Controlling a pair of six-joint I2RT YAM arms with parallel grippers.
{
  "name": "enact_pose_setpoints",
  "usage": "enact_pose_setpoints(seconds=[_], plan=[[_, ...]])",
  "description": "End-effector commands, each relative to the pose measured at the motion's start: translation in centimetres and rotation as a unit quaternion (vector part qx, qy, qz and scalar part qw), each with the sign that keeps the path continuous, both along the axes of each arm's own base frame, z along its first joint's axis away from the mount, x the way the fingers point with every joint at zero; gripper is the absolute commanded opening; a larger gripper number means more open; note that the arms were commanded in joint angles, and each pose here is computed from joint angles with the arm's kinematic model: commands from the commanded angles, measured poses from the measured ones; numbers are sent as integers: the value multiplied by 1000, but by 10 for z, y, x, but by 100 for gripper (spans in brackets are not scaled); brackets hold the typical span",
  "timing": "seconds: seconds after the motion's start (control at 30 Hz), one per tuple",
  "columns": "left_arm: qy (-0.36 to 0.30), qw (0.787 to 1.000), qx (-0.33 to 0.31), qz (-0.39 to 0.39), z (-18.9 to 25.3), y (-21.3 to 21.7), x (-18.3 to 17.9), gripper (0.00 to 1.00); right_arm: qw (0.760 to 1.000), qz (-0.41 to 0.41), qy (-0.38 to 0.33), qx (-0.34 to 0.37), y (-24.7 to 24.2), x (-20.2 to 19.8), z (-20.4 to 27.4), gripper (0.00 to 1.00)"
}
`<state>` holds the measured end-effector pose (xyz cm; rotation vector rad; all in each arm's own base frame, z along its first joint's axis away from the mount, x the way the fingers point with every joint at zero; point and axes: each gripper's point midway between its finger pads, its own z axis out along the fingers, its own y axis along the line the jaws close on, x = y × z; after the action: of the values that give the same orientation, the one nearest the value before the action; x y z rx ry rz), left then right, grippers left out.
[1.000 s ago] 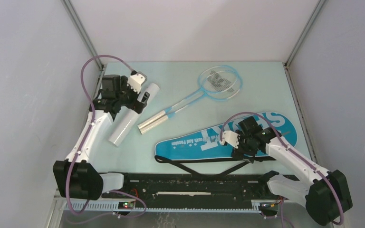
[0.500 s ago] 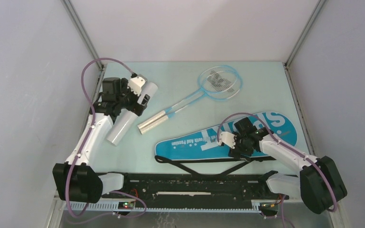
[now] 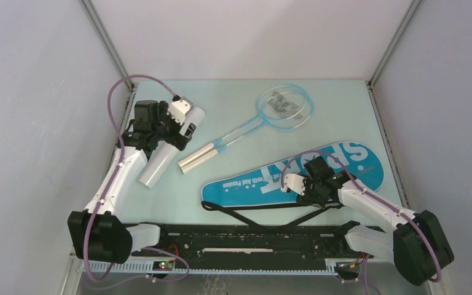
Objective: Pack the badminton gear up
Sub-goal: Open the racket bag at the center of the board.
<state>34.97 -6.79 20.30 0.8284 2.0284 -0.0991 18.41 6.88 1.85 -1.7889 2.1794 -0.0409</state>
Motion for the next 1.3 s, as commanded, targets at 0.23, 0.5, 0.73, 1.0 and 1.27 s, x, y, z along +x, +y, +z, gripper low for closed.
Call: enact_pose_setpoints(seconds=[0.23, 0.5, 0.73, 1.0, 1.27], plan=[[-13, 999, 2, -29, 2, -11, -5, 100, 996, 14, -56, -72, -29, 11, -4, 17], [-16, 999, 14, -50, -1, -18, -9, 100, 994, 6, -94, -50, -25, 14, 32, 0], [-21, 995, 3, -98, 1, -35, -18, 100, 994, -10, -107, -37, -22, 18, 47, 0], [-47, 954, -6, -295, 1, -107, -71, 99, 991, -72, -87, 72, 1, 27, 94, 0], [-61, 914, -5, -402, -4, -186, -98, 93, 986, -96, -45, 131, 8, 29, 117, 0]])
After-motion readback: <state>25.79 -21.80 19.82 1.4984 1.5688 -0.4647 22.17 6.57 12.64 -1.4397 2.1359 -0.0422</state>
